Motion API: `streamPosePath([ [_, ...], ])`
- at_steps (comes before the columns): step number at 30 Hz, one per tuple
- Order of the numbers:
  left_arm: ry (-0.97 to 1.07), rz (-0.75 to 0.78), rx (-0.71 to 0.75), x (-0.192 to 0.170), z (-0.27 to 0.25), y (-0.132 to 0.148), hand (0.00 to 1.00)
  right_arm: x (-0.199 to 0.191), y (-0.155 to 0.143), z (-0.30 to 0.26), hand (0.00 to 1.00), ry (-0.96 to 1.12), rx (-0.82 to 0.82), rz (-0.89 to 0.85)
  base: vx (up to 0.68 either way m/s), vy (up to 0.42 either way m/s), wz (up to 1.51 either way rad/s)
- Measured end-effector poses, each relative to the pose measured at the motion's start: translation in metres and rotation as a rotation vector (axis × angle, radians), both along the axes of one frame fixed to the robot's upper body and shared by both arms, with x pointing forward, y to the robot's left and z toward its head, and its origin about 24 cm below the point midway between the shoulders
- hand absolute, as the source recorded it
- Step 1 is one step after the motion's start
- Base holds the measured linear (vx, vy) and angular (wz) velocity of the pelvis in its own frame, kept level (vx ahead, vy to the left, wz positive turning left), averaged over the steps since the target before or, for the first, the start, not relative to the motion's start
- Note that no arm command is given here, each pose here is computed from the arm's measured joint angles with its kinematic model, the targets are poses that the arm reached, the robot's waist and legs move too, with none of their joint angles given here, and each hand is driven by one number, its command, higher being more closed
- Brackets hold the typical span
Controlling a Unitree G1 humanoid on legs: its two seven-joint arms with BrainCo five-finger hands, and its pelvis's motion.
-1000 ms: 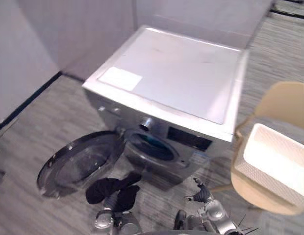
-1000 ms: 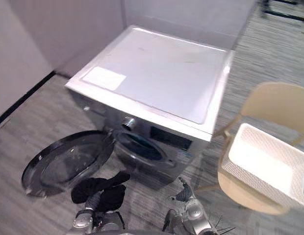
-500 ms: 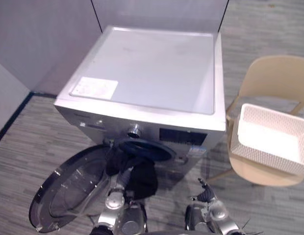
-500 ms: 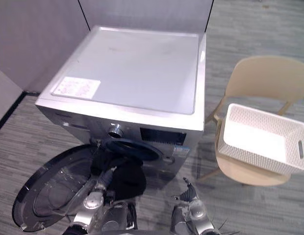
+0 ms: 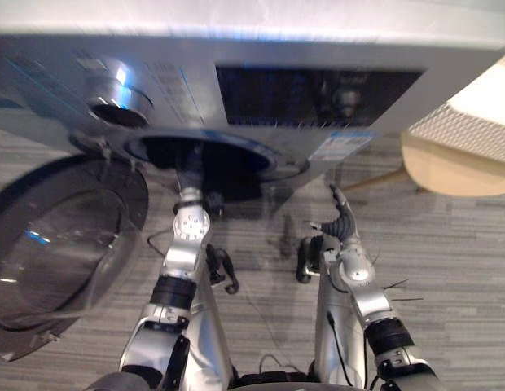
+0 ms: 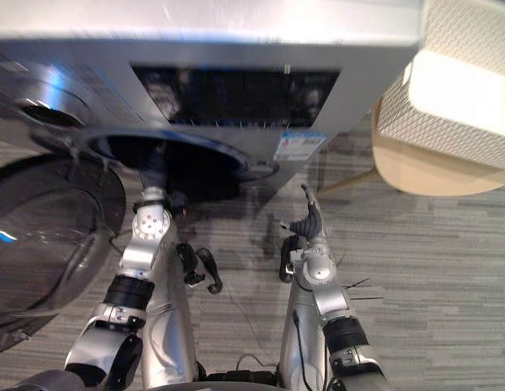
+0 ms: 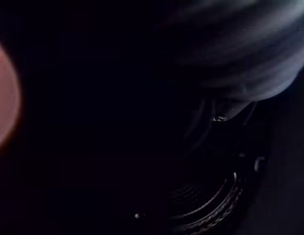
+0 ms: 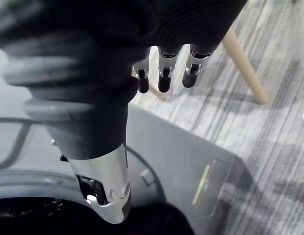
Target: Pick up the laundry basket with both hands and put the clothes into the washing machine.
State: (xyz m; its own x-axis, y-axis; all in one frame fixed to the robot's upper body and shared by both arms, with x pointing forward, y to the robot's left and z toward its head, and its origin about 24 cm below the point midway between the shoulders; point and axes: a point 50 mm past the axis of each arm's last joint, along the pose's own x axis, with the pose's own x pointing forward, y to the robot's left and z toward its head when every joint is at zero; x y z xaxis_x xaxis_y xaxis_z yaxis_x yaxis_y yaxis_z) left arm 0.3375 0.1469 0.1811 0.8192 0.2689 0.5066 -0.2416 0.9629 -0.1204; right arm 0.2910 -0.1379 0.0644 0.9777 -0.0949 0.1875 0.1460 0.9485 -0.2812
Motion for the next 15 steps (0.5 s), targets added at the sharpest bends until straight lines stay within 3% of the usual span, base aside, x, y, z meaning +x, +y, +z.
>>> streamPosePath([
  [9,-0.463,0.203,0.009,-0.017,0.127,-0.012,1.0,-0.023,0.013,0.029,0.0,-0.175,0.054,0.025,-0.03,-0.08,0.08],
  [15,-0.635,0.357,0.169,-0.03,0.187,-0.025,1.0,-0.026,0.015,0.035,0.0,-0.218,0.067,0.042,0.02,-0.037,0.04],
])
